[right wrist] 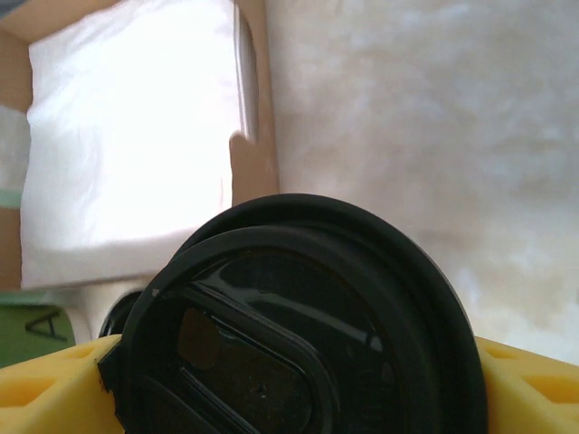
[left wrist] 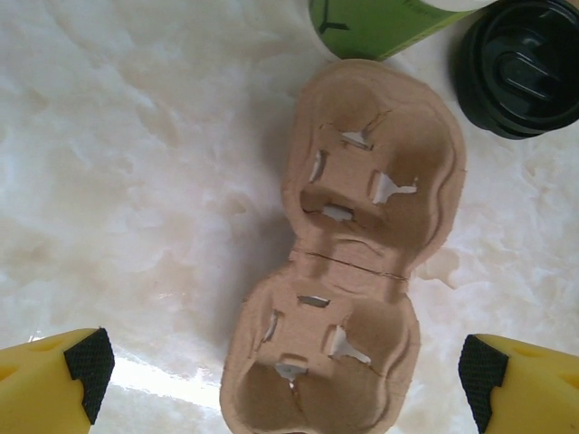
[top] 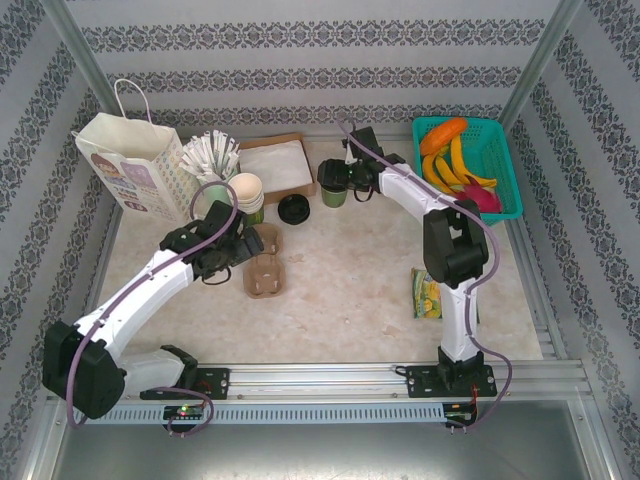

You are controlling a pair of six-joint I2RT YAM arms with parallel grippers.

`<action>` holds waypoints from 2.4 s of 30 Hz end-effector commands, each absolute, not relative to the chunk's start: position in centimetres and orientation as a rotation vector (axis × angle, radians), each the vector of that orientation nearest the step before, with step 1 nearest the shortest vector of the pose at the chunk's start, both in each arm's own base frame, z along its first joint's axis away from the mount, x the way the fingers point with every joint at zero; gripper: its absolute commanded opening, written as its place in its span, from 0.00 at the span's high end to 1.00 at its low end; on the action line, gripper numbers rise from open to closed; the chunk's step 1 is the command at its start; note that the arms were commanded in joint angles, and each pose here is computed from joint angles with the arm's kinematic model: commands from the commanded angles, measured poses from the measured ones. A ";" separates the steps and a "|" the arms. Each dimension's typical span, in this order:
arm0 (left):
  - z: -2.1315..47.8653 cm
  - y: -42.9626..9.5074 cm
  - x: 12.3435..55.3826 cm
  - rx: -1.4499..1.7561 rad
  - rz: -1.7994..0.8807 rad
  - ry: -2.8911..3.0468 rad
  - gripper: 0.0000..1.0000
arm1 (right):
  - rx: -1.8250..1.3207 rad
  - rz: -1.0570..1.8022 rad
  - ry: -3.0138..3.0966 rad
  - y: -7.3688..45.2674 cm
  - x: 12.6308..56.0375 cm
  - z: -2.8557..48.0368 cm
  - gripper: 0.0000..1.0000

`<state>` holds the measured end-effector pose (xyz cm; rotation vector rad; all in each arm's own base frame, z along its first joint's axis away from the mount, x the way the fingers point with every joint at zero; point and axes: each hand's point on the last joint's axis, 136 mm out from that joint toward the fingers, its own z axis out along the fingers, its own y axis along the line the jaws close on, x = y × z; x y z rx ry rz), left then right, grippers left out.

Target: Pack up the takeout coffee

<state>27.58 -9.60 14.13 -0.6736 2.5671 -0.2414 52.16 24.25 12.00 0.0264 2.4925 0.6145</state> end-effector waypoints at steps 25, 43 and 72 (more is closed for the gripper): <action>12.5 -9.4 27.3 -0.727 -0.308 2.567 0.00 | 0.112 0.539 2.485 24.3 56.9 14.6 0.03; 7.6 -12.2 27.4 -0.529 -0.403 2.754 0.00 | 0.013 0.526 2.378 22.6 53.8 22.2 0.02; 9.4 -30.1 26.7 0.397 -0.617 2.815 0.00 | 0.115 0.368 2.303 18.2 41.0 20.3 0.02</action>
